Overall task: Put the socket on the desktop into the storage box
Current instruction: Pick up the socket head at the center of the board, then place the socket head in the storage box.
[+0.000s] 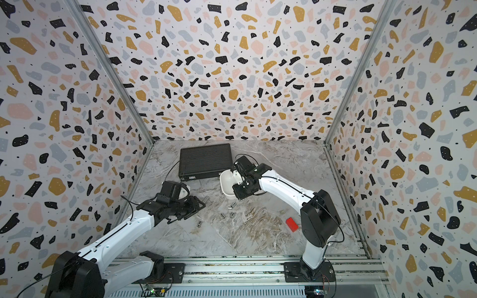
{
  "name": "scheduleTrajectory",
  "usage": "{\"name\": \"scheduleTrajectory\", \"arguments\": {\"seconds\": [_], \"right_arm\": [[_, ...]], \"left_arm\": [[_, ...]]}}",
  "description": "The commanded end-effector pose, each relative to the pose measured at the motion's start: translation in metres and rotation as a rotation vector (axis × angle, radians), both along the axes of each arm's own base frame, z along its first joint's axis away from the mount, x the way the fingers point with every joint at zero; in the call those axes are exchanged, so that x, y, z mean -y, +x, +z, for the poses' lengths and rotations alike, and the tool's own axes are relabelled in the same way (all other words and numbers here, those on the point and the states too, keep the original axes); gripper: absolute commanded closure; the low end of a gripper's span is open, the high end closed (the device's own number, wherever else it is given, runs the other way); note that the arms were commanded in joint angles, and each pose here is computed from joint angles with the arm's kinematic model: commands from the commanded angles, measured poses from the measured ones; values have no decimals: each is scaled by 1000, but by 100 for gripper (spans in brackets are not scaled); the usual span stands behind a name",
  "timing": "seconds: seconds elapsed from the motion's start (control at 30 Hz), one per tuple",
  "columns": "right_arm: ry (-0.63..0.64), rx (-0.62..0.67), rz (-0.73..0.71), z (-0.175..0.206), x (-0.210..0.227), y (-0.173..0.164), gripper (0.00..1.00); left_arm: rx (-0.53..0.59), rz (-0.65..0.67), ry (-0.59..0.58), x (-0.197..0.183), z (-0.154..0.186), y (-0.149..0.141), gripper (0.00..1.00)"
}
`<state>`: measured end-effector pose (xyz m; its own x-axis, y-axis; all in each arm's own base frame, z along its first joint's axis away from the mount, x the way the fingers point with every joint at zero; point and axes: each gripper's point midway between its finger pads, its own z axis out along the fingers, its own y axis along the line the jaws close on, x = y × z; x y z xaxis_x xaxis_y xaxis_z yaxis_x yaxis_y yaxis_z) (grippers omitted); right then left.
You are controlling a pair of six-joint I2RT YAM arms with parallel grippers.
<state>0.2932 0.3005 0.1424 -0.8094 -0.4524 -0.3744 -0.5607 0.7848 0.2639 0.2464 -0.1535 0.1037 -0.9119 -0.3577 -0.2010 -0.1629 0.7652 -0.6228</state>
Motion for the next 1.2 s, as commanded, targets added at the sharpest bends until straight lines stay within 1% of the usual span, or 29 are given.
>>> {"name": "scheduleTrajectory", "arguments": {"seconds": [0.0, 0.27, 0.53, 0.73, 0.9, 1.0, 1.17], "right_arm": [[0, 20, -77, 11, 11, 26, 77], [-7, 4, -210, -2, 30, 82, 77], [2, -31, -274, -23, 32, 120, 76], [6, -65, -297, -41, 30, 135, 74], [9, -82, -306, -49, 29, 140, 72], [10, -82, -308, -49, 28, 141, 66], [22, -72, -306, -42, 28, 141, 64]], "left_arm": [[66, -30, -30, 11, 20, 16, 49], [79, -50, -28, 22, 23, 24, 49], [69, -55, -8, 24, 17, 23, 49], [51, -53, 7, 21, 9, 18, 49], [41, -49, 19, 18, 6, 15, 49], [37, -48, 27, 16, 4, 13, 49], [32, -49, 35, 14, 2, 11, 49]]}}
